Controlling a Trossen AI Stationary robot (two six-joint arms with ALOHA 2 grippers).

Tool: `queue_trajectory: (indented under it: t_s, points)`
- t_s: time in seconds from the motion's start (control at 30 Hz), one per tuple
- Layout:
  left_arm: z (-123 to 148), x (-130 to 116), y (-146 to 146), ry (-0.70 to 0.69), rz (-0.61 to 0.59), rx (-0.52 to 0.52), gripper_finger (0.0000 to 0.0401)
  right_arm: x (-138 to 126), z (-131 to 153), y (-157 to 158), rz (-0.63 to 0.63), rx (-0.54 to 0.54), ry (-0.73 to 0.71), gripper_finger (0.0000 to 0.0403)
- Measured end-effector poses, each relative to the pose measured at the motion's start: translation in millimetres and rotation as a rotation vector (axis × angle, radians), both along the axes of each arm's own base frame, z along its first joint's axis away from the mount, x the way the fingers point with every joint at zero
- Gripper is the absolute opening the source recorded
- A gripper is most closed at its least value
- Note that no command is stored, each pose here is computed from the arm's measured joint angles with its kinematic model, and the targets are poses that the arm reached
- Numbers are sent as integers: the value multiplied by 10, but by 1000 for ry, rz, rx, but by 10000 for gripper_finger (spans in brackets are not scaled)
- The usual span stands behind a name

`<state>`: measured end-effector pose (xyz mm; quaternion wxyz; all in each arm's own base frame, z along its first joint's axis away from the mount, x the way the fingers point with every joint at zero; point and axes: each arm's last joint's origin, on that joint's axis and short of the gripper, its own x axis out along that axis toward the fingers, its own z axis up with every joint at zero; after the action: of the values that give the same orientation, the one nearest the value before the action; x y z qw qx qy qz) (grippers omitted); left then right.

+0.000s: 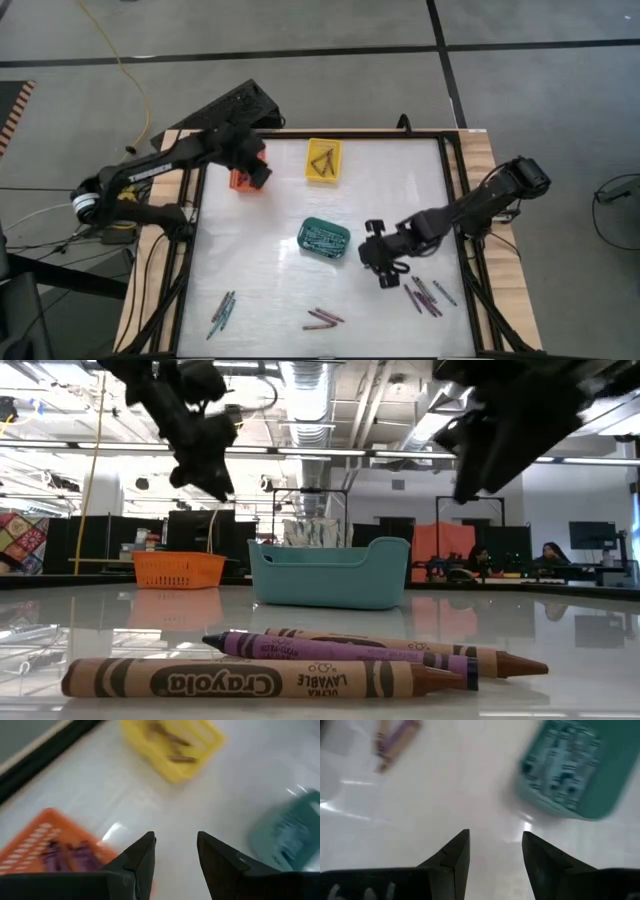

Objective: Sort crayons
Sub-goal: Put the violet crayon into the orange bin

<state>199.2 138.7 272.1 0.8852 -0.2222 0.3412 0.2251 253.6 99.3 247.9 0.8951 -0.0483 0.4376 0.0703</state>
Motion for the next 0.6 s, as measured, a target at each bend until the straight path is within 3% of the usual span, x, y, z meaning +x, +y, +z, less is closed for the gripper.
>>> queue_trajectory:
  t_s: [0.1,0.23,0.43,0.6]
  points:
    - [64,55,-248,-26,-99,19,135,-61,7,163,9,46,-3,173]
    - [51,158,-597,-12,-197,46,135,-166,-15,305,-68,128,50,173]
    - [-35,309,-1129,25,-288,120,135,-399,-87,447,-301,188,174,167]
    - [-153,416,-1549,-80,-325,157,135,-578,-134,503,-521,188,217,153]
